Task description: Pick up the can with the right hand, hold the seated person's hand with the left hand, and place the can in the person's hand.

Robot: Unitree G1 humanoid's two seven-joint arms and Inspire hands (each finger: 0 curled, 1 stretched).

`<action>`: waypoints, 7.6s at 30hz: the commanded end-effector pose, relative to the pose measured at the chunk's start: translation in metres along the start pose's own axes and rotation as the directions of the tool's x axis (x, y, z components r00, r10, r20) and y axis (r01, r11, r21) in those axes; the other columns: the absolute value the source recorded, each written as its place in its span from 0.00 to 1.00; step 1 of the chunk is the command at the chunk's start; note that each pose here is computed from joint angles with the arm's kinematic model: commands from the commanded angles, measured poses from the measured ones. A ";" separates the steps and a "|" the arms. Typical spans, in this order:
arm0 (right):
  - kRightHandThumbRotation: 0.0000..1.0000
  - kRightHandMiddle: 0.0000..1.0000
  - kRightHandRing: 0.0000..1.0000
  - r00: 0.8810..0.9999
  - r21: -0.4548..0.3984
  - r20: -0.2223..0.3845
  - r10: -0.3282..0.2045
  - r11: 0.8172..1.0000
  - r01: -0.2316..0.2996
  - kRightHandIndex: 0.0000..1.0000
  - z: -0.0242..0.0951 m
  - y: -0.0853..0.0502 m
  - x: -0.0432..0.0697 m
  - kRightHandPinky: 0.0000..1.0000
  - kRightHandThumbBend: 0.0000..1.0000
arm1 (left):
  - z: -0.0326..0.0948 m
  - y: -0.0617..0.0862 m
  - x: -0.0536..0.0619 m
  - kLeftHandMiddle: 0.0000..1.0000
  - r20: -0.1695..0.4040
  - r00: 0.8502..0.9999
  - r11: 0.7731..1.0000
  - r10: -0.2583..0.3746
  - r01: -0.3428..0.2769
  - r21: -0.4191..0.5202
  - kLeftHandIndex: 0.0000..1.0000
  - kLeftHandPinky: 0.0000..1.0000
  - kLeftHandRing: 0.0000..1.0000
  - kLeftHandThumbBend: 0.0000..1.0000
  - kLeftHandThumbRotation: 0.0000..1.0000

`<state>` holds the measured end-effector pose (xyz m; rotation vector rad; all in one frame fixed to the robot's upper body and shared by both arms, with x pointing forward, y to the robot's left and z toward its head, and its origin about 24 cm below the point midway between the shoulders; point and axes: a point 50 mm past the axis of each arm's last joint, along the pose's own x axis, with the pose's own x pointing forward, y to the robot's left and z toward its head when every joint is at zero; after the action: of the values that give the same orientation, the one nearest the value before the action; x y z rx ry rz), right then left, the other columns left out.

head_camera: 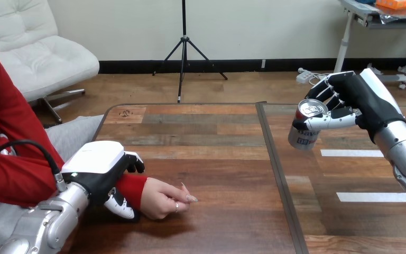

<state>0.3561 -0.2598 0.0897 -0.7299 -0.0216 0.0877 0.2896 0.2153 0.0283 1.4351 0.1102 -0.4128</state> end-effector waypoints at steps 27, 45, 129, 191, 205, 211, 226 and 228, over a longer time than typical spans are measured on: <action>0.00 0.44 0.39 0.989 0.023 0.121 -0.085 0.996 0.082 0.46 0.028 -0.021 0.010 0.37 0.78 | -0.010 0.004 -0.004 0.74 -0.046 0.999 0.999 -0.027 0.029 0.030 0.71 0.67 0.73 0.96 0.06; 0.00 0.44 0.39 0.988 0.026 0.123 -0.090 0.996 0.087 0.46 0.029 -0.021 0.010 0.38 0.77 | -0.008 0.005 -0.002 0.55 -0.044 0.999 0.999 -0.024 0.025 0.035 0.57 0.45 0.52 0.87 0.00; 0.00 0.45 0.38 0.995 0.029 0.100 -0.013 1.000 0.010 0.47 0.042 0.016 0.021 0.36 0.76 | 0.000 0.072 -0.023 0.34 0.014 0.951 0.945 0.307 -0.304 -0.120 0.36 0.19 0.26 0.75 0.00; 0.00 0.44 0.39 0.975 0.063 0.200 0.092 0.992 -0.107 0.45 0.085 0.068 0.037 0.36 0.75 | 0.024 0.107 -0.022 0.37 0.080 0.879 0.869 0.471 -0.446 -0.211 0.37 0.23 0.29 0.81 0.00; 0.00 0.44 0.39 0.970 0.070 0.214 0.116 0.989 -0.134 0.45 0.096 0.079 0.040 0.37 0.74 | 0.031 0.108 -0.019 0.37 0.107 0.870 0.863 0.481 -0.448 -0.234 0.38 0.23 0.29 0.82 0.00; 0.00 0.44 0.39 0.965 0.080 0.229 0.125 0.986 -0.147 0.45 0.101 0.083 0.040 0.36 0.73 | 0.034 0.108 -0.018 0.37 0.110 0.872 0.864 0.477 -0.443 -0.239 0.37 0.22 0.28 0.81 0.00; 0.00 0.44 0.40 0.955 0.090 0.257 0.146 0.981 -0.174 0.45 0.111 0.093 0.040 0.37 0.73 | 0.040 0.110 -0.016 0.36 0.111 0.867 0.858 0.485 -0.448 -0.253 0.37 0.20 0.26 0.81 0.00; 0.00 0.44 0.40 0.954 0.091 0.260 0.148 0.980 -0.177 0.45 0.112 0.094 0.040 0.37 0.73 | 0.040 0.110 -0.016 0.36 0.111 0.867 0.857 0.485 -0.447 -0.254 0.37 0.19 0.26 0.81 0.00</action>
<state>0.3577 -0.1410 0.0407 -0.6069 0.0489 0.3381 0.2767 0.2265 0.0513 1.1896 0.0978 -0.2127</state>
